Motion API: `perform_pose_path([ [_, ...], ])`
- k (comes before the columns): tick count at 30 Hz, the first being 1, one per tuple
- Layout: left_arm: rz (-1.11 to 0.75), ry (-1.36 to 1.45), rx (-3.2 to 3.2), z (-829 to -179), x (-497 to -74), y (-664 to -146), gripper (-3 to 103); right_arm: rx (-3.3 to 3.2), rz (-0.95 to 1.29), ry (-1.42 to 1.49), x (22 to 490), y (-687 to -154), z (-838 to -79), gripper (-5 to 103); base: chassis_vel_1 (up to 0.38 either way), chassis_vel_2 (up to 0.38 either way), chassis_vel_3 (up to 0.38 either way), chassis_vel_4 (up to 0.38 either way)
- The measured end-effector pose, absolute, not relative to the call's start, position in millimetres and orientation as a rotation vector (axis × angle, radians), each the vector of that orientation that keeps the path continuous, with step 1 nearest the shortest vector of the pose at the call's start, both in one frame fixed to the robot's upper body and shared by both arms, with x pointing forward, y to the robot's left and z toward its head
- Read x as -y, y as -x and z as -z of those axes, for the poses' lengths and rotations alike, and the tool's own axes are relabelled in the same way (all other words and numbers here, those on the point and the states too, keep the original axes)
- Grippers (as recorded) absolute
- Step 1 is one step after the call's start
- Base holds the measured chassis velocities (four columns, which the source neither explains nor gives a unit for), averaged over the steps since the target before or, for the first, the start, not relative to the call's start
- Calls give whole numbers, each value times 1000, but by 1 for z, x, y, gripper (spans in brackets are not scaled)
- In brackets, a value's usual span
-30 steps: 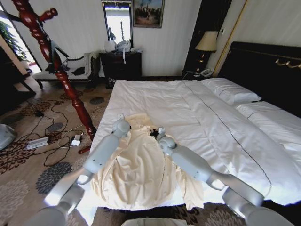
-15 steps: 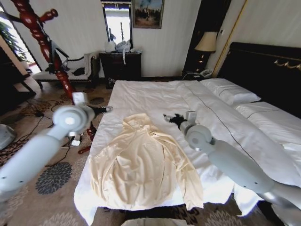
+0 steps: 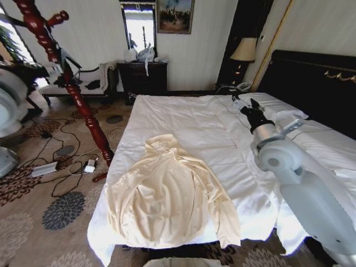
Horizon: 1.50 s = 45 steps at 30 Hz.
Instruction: Pick up the clothes from the bed and hang them on the clothes hanger.
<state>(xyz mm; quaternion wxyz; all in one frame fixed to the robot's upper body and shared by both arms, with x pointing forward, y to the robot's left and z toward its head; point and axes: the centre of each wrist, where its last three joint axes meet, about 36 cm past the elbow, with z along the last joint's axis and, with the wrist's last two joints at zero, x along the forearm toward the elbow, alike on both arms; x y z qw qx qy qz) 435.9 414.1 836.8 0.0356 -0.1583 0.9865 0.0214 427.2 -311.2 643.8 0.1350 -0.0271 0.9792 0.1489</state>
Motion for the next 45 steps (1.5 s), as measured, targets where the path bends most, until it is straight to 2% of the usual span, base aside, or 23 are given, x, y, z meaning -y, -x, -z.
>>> perform_pose_path([
  [1,-66,486,-3031,-837,-414,-436,100,-2837,-431,78,311,-427,-644,100,0,0,0,0],
  [2,-30,480,-3045,-826,-438,-457,100,-2840,-427,65,311,-427,-640,100,0,0,0,0],
  [4,48,452,-3059,-815,-456,-479,100,-2843,-436,57,311,-427,-636,100,0,0,0,0],
  [6,94,431,-3062,-810,-463,-491,100,-2846,-439,52,310,-427,-634,100,0,0,0,0],
  [7,156,402,-3062,-802,-467,-513,100,-2857,-440,37,311,-429,-628,100,0,0,0,0],
  [14,249,297,-3034,-821,-433,-567,100,-2898,-440,-11,312,-441,-615,100,0,0,0,0],
  [16,217,365,-3076,-836,-416,-583,100,-2917,-438,-37,313,-443,-611,100,0,0,0,0],
  [26,164,676,-3194,-867,-425,-613,100,-2960,-406,-98,320,-440,-598,100,0,0,0,0],
  [39,168,717,-3253,-869,-429,-622,100,-3000,-398,-164,323,-436,-586,100,0,0,0,0],
  [40,189,713,-3266,-866,-431,-623,103,-3002,-395,-172,324,-436,-586,100,0,0,0,0],
  [43,209,709,-3276,-863,-432,-623,100,-3003,-393,-178,325,-435,-586,100,0,0,0,0],
  [45,230,697,-3286,-862,-431,-620,90,-3008,-389,-180,324,-433,-585,100,0,0,0,0],
])
